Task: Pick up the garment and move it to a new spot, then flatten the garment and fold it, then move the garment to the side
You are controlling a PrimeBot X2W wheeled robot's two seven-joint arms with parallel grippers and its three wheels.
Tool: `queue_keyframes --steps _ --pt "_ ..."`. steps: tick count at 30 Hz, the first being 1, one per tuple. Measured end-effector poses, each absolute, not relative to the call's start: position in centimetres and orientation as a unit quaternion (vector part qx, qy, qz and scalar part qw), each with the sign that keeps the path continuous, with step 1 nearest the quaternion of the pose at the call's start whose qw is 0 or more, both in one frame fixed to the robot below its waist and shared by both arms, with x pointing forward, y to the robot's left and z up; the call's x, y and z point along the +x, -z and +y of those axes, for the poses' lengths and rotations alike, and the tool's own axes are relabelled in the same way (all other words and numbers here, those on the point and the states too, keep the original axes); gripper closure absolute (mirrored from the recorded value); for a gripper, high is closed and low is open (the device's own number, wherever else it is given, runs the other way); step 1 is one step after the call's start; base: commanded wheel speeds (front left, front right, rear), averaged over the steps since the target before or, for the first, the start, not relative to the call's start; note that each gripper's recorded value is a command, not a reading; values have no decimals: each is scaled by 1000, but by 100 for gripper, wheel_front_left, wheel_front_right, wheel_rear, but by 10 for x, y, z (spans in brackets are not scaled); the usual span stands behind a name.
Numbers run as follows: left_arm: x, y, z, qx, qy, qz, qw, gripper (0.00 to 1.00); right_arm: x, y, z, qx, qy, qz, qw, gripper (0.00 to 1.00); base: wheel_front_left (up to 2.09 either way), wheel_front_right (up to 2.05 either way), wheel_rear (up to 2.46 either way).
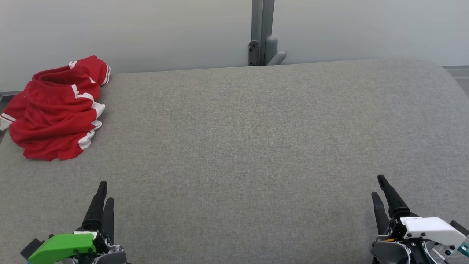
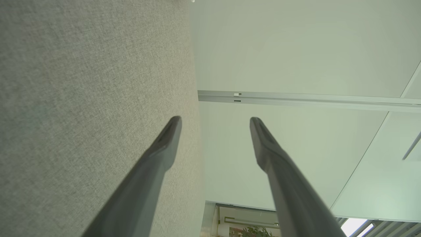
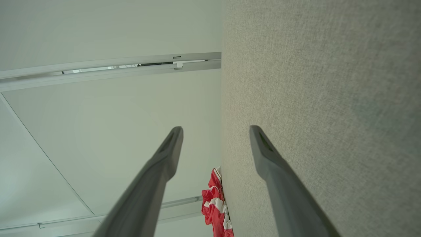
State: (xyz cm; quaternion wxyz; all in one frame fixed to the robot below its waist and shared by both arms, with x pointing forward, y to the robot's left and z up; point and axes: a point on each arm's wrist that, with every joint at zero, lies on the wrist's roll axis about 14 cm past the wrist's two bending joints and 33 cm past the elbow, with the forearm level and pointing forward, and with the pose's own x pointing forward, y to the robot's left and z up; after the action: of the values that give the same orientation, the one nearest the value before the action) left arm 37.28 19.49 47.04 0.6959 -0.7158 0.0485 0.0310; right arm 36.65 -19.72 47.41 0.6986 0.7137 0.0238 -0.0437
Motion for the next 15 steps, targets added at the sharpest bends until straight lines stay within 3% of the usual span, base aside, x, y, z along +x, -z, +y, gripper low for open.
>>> queue_keyframes --steps 15 --pt "374 -477 193 -687 -36 32 725 0 368 -480 -198 685 49 7 726 0 0 0 0"
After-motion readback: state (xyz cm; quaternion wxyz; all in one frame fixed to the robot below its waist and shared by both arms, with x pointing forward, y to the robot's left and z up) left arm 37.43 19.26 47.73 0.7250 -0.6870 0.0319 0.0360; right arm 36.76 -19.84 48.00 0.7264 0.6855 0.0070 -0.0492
